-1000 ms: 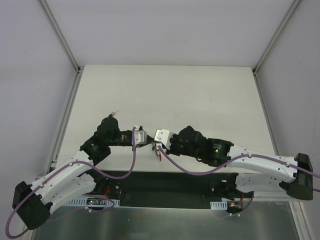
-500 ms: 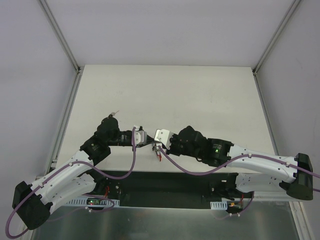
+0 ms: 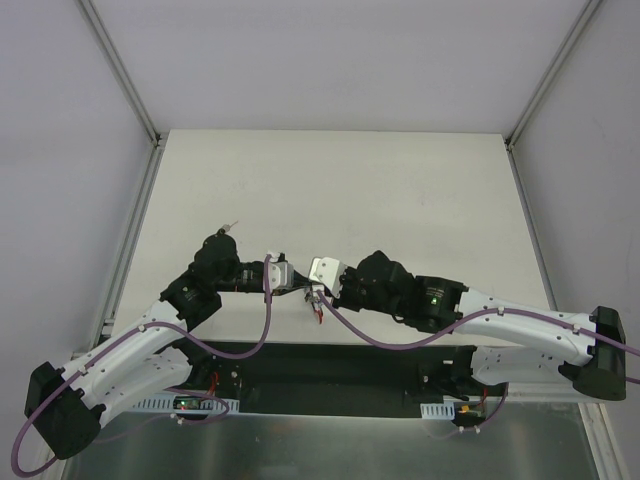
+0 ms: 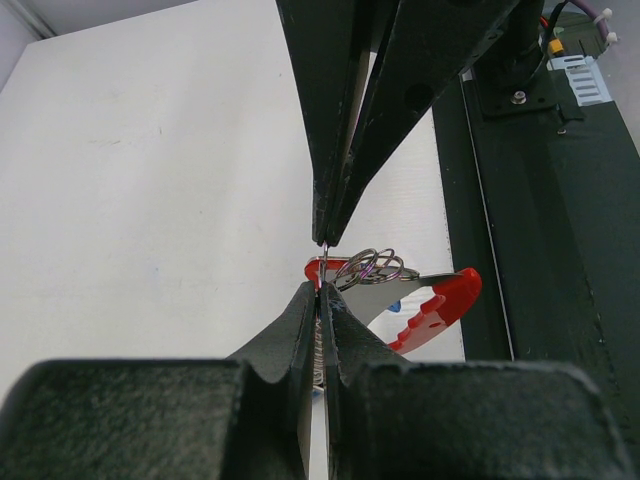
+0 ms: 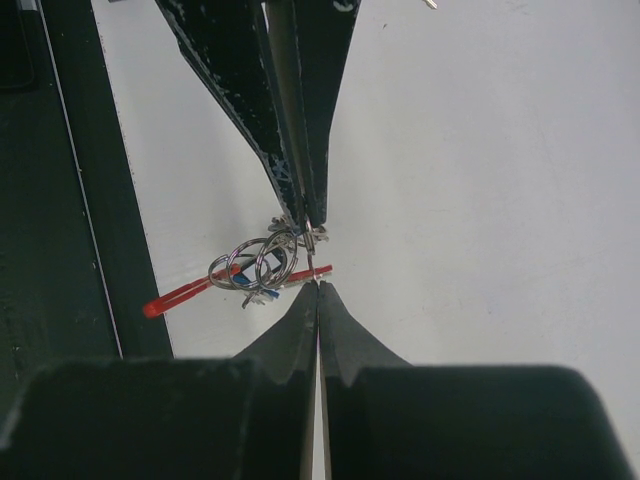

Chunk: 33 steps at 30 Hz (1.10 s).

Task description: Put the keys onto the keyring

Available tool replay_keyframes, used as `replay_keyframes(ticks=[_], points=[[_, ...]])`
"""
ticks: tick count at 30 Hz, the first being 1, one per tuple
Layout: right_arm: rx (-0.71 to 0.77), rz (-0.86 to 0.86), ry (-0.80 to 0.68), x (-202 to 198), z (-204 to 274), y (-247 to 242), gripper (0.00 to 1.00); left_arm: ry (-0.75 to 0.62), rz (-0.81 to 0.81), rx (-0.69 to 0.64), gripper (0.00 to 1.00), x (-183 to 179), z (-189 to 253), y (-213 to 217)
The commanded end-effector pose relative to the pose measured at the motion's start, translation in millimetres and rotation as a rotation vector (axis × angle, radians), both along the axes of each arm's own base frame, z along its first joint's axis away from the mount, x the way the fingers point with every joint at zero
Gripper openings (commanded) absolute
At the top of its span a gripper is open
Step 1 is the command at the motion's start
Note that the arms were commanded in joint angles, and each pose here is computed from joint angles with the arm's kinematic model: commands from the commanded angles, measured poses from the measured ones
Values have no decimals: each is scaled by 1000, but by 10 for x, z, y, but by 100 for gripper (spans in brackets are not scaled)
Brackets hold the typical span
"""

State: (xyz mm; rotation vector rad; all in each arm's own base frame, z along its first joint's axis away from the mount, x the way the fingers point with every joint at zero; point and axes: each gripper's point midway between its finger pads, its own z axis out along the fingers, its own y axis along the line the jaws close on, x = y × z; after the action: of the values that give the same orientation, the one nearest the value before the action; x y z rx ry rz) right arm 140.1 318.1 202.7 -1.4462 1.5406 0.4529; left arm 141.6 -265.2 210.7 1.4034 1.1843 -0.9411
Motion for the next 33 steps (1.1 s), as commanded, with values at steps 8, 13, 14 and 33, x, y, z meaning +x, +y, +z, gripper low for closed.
replay_keyframes(ticks=[8,13,14,33], points=[[103,-2,-8,10,350,92,1,-43,-65,-36,0,-75,106,-61],[116,9,4,-17,382,114,1,-33,-69,-33,0,-79,94,-69],[116,10,8,-21,378,122,1,-33,-69,-33,0,-79,94,-69],[151,38,42,-96,405,267,1,-24,-66,-31,0,-96,101,-100]])
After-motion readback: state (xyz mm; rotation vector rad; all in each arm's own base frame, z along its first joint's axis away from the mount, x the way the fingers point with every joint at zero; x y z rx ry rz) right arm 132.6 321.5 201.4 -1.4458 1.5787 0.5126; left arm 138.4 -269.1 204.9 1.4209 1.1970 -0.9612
